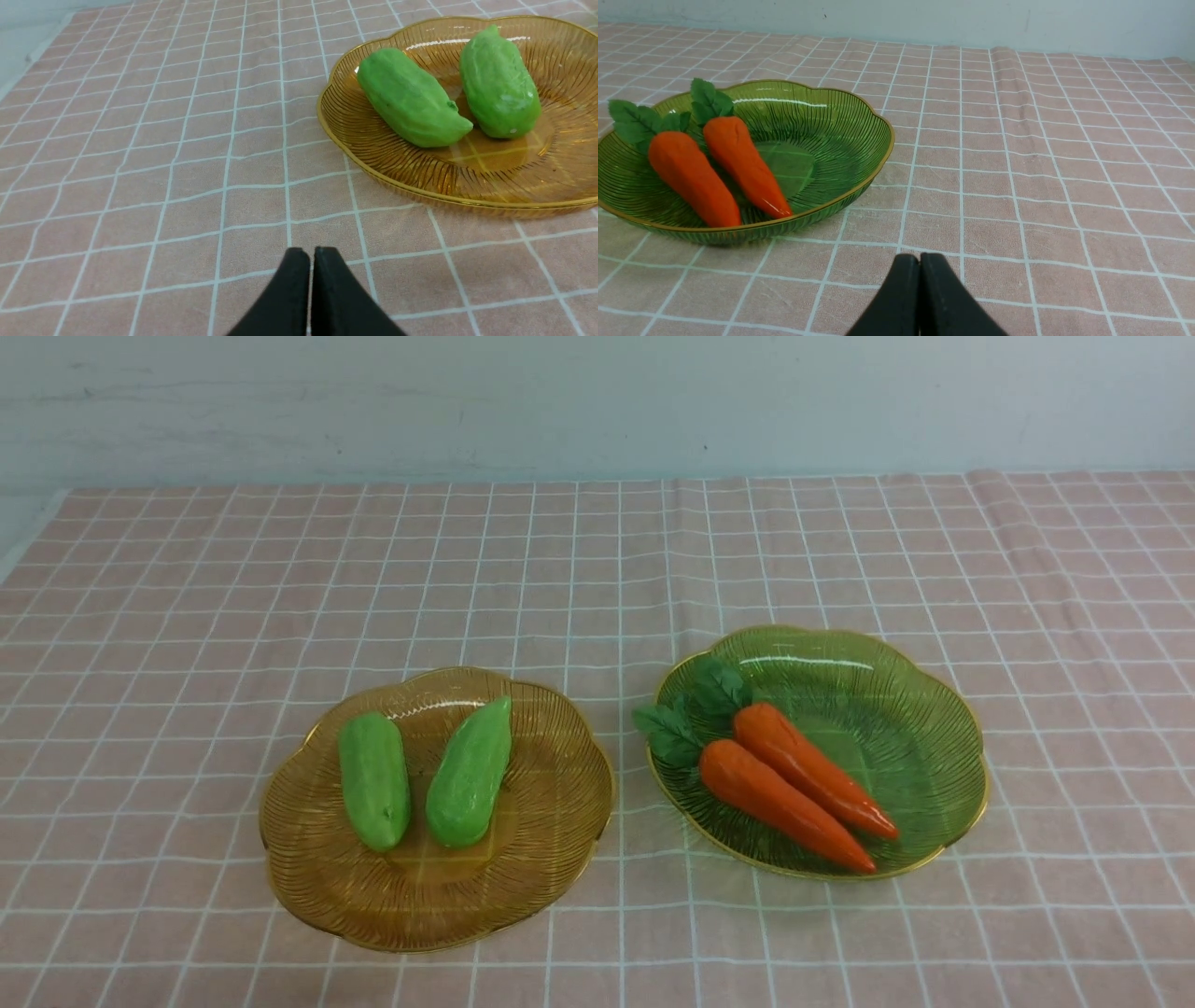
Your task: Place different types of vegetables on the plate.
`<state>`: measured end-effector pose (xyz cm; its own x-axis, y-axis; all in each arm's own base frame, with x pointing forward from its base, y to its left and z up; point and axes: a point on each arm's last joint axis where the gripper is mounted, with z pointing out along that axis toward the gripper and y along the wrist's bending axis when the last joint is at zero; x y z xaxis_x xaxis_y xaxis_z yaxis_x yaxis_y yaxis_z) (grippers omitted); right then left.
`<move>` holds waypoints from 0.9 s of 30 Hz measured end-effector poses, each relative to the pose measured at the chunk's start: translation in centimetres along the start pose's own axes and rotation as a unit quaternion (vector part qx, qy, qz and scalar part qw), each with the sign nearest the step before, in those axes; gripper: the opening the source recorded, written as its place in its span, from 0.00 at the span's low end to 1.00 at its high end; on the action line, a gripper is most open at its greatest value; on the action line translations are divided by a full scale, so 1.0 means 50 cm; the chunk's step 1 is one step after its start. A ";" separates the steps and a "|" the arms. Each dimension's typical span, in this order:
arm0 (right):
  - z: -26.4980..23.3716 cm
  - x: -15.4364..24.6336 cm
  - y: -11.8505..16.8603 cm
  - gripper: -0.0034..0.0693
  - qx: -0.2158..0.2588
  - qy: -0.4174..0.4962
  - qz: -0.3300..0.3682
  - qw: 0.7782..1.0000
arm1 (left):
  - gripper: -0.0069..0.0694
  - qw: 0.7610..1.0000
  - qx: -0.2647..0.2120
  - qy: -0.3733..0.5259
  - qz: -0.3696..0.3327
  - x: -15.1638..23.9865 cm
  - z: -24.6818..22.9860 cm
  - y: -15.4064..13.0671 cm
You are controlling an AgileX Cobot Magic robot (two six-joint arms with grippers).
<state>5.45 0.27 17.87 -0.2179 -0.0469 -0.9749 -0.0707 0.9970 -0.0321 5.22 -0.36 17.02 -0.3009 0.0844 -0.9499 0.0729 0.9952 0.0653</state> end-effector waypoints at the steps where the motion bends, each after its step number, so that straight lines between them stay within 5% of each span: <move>1: 0.000 0.000 0.000 0.03 0.000 0.000 0.000 1.000 | 0.09 1.000 0.002 0.000 0.001 0.000 0.000 0.000; 27: 0.000 0.000 0.000 0.03 0.000 0.000 0.000 1.000 | 0.09 0.999 0.036 -0.002 0.011 0.000 0.000 -0.008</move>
<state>5.45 0.27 17.87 -0.2179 -0.0469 -0.9749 -0.0707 0.9970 -0.0321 5.18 -0.75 17.02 -0.2937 0.1067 -0.9499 0.1475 0.9869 0.0653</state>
